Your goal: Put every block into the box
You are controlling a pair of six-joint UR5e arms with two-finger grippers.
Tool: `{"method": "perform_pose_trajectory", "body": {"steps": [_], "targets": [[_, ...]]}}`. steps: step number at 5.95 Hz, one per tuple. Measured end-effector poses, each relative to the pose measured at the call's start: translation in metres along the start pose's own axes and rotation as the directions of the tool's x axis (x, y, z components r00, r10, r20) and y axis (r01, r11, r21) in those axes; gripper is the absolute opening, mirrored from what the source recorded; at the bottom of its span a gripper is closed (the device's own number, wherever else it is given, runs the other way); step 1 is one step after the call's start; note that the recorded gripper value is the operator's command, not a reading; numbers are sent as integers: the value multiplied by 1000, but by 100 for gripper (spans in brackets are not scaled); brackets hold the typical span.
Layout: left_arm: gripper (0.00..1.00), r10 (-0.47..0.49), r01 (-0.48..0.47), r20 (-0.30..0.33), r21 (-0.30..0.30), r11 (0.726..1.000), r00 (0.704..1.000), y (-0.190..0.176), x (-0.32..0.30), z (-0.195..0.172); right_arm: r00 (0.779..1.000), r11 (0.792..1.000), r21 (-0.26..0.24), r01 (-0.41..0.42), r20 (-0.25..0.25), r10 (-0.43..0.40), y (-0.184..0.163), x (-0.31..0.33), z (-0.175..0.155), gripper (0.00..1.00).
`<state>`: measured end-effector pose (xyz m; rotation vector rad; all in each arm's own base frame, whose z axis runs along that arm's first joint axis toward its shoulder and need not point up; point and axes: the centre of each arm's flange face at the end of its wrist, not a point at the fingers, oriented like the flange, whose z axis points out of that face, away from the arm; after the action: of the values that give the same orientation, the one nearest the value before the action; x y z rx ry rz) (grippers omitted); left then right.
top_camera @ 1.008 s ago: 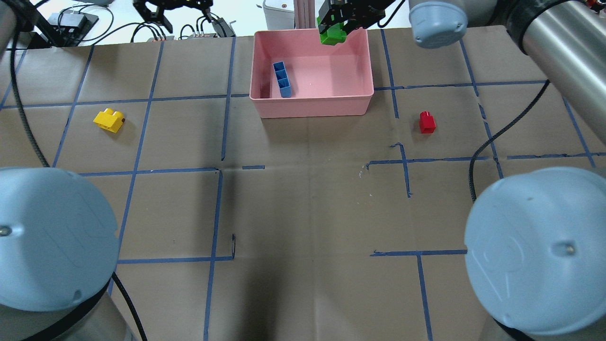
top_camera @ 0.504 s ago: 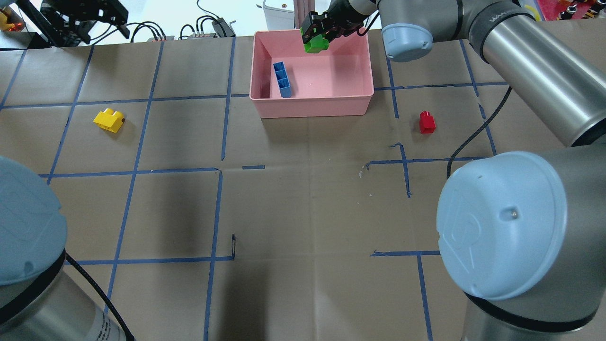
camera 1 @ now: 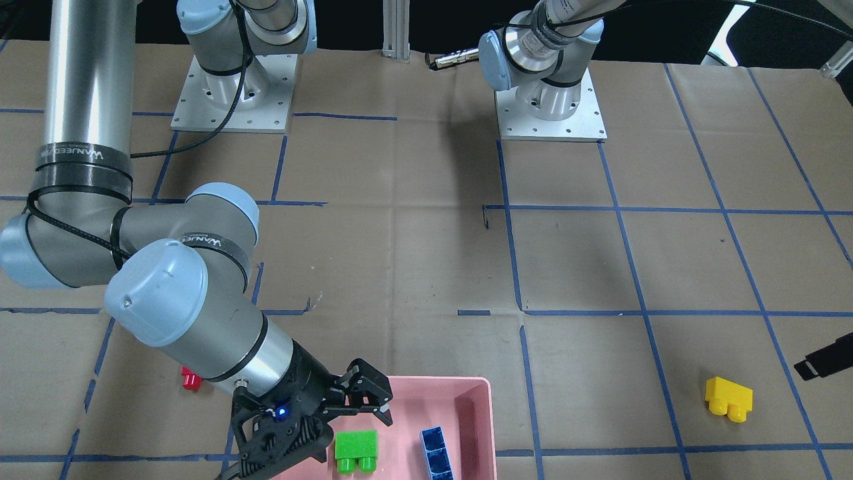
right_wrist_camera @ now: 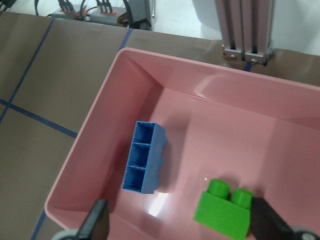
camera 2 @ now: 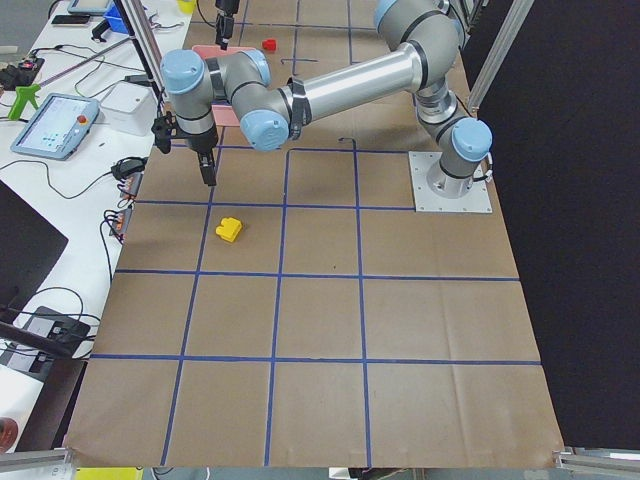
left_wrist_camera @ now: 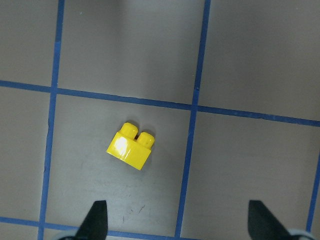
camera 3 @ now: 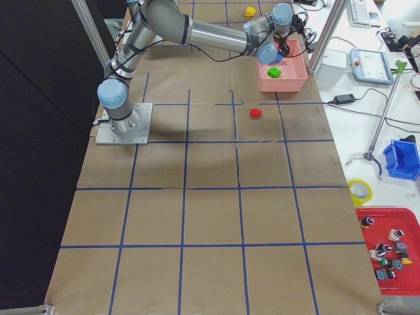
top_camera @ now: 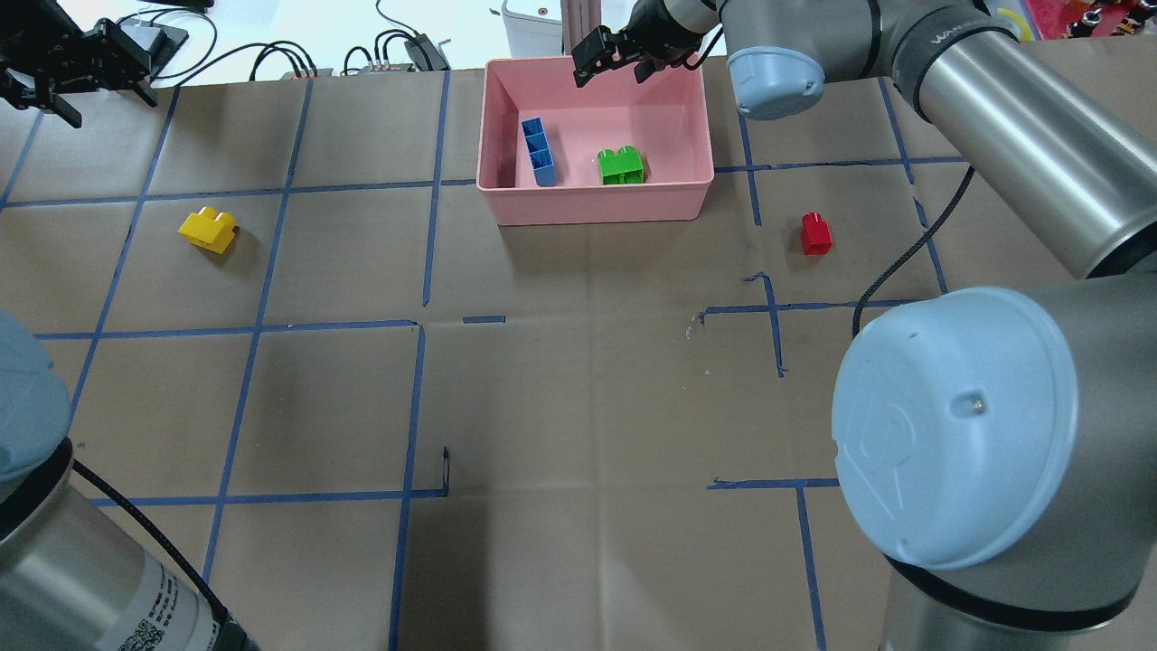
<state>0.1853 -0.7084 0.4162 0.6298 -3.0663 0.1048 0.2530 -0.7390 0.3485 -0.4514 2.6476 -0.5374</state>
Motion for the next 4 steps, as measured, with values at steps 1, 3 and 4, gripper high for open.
{"method": "perform_pose_trajectory", "body": {"steps": [1, 3, 4], "targets": [[99, -200, 199, 37, 28, 980, 979, -4, -9, 1, 994, 999, -28, -22, -107, 19, 2, 9, -33, 100], [99, -557, 555, 54, 47, 831, 829, -2, -32, 30, 953, 985, -125, -120, -292, 79, 20, 40, -114, 99], [99, -648, 646, 49, 50, 762, 760, 1, -34, 61, 930, 975, -174, -139, -360, 68, 32, 62, -139, 99]]}}
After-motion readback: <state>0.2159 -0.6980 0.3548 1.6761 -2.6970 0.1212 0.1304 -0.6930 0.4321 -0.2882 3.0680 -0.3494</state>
